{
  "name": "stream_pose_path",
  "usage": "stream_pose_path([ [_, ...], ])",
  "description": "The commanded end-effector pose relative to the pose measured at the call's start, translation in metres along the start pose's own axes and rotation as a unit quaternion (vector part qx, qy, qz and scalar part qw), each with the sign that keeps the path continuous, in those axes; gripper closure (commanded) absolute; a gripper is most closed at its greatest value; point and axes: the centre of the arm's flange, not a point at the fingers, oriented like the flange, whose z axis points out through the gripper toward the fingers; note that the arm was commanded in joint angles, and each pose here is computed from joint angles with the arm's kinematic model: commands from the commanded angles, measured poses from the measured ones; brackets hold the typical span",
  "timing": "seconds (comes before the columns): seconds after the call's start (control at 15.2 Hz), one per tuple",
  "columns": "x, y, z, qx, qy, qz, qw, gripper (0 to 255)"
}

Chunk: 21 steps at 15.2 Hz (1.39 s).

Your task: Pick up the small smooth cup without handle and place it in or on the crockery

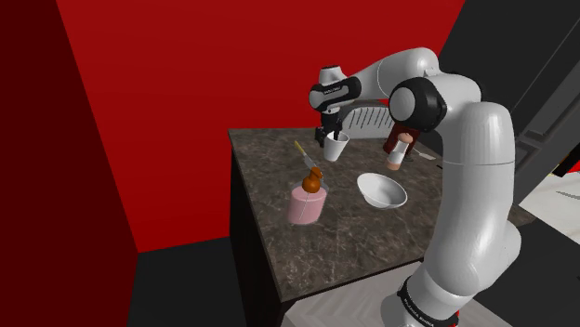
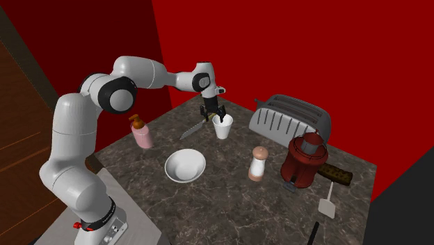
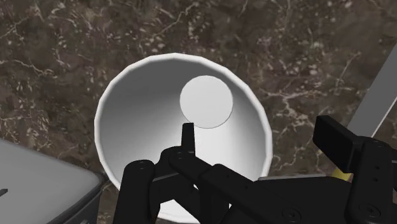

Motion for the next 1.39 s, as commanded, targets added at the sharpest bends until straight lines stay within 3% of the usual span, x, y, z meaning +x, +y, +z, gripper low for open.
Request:
stream_pose_path([
  [0.0, 0.000, 0.000, 0.003, 0.000, 0.000, 0.000, 1.0000, 0],
  [0.4, 0.000, 0.000, 0.003, 0.000, 0.000, 0.000, 1.0000, 0],
  [0.46, 0.000, 0.000, 0.003, 0.000, 0.000, 0.000, 1.0000, 255],
  [1.06, 0.000, 0.000, 0.003, 0.000, 0.000, 0.000, 1.0000, 255],
  [1.32, -0.003, 0.004, -0.018, 0.000, 0.000, 0.000, 1.0000, 255],
])
